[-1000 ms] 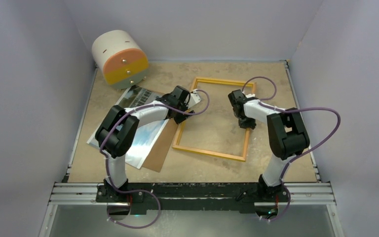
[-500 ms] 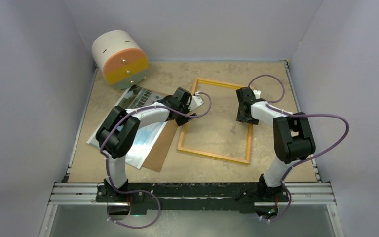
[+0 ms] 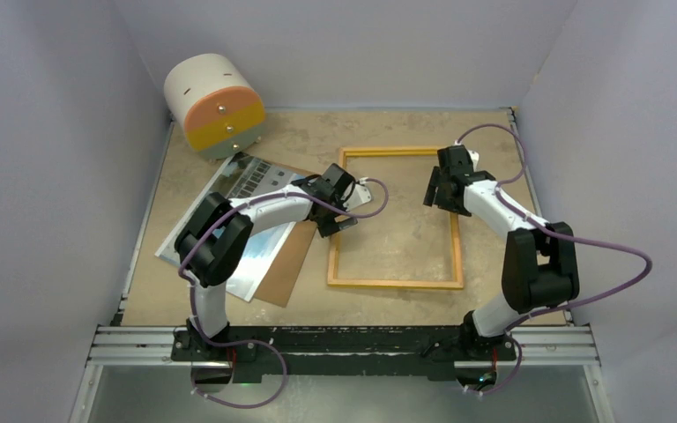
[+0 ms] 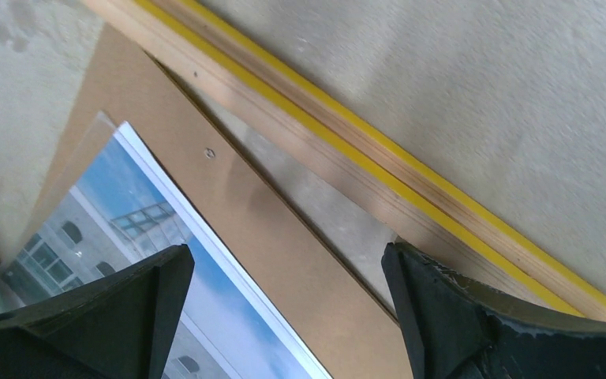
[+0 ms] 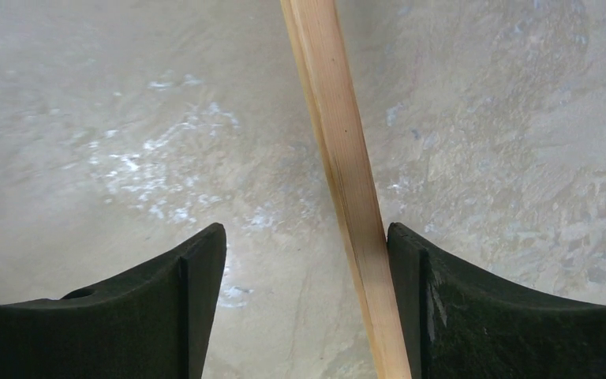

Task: Put the photo into the frame
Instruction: Turn over the photo frame at the center of the board.

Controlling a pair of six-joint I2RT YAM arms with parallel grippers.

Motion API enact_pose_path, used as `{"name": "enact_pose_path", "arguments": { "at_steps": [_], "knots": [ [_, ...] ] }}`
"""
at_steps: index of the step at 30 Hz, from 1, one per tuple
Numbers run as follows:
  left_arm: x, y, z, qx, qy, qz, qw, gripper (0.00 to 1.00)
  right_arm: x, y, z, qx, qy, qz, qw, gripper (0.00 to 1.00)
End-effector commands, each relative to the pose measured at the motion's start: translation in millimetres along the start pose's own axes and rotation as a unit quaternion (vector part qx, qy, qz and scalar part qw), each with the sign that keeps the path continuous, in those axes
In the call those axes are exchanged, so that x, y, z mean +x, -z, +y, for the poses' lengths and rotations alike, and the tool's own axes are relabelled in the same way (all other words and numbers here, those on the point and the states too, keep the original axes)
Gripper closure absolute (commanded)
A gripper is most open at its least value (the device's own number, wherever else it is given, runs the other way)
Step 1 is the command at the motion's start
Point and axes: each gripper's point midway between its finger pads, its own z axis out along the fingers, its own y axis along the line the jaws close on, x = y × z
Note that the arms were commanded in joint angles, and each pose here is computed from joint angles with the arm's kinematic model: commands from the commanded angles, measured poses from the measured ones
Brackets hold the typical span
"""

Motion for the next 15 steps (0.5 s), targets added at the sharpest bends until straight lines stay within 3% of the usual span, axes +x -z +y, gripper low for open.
{"name": "enact_pose_path", "arguments": {
  "at_steps": [1, 6, 13, 15],
  "knots": [
    [-49, 32, -15, 0.076, 0.038, -0.072, 0.994, 0.0, -11, 35, 58, -0.14, -0.028, -0.012, 0.99, 0.24],
    [-52, 61, 9, 0.095, 0.068, -0.099, 0.988, 0.0, 5, 28, 39, -0.097, -0.026, 0.016, 0.995, 0.24],
    [-2, 8, -1, 0.063, 0.056, -0.024, 0.996, 0.0, 20, 12, 15, -0.036, -0.05, 0.022, 0.998, 0.26],
    [-3, 11, 5, 0.071, 0.067, -0.029, 0.995, 0.0, 19, 14, 11, -0.028, -0.053, 0.016, 0.998, 0.24]
  ]
}}
